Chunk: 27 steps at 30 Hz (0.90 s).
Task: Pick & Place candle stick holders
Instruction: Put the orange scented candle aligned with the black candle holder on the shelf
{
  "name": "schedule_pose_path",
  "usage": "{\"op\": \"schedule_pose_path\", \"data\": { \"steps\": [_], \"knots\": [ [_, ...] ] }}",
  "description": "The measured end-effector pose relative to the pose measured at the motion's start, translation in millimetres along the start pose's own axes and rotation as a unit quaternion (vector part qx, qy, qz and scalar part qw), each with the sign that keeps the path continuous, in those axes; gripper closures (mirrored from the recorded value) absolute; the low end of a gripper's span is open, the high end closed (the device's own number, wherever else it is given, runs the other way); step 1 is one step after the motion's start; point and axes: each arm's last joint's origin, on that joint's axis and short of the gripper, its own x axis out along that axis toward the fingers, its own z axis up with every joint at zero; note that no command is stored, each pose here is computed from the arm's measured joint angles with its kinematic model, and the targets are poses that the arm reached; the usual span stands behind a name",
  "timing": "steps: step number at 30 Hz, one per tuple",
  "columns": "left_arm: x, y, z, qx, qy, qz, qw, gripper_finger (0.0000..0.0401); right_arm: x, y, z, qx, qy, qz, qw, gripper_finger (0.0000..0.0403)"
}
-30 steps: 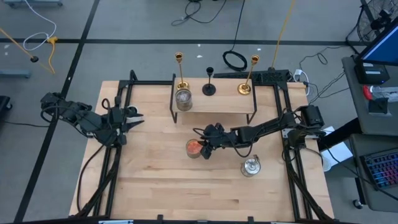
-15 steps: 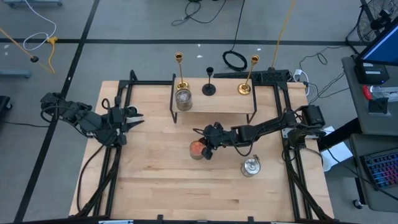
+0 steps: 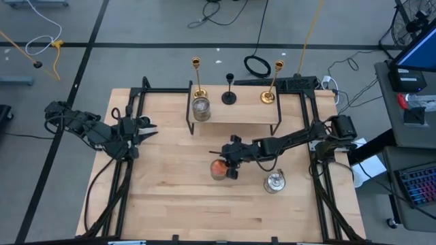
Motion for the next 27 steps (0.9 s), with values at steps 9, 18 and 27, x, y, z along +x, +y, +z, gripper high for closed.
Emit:
{"op": "schedule_pose_path", "data": {
  "steps": [9,18,27],
  "knots": [
    [0.0,-0.1,0.0,-0.003,0.0,0.0,1.0,0.0293,0.0,-2.9,-4.1,0.025,0.026,0.001,0.999,0.026],
    [0.1,-0.1,0.0,-0.016,0.0,0.0,1.0,0.0293,-1.1,-6.5,-9.3,0.018,0.059,-0.009,0.998,0.0356],
    [0.0,-0.1,0.0,-0.026,0.0,0.0,1.0,0.0293,-4.1,-6.3,-6.5,-0.027,0.049,-0.009,0.998,0.0392]
  ]
}}
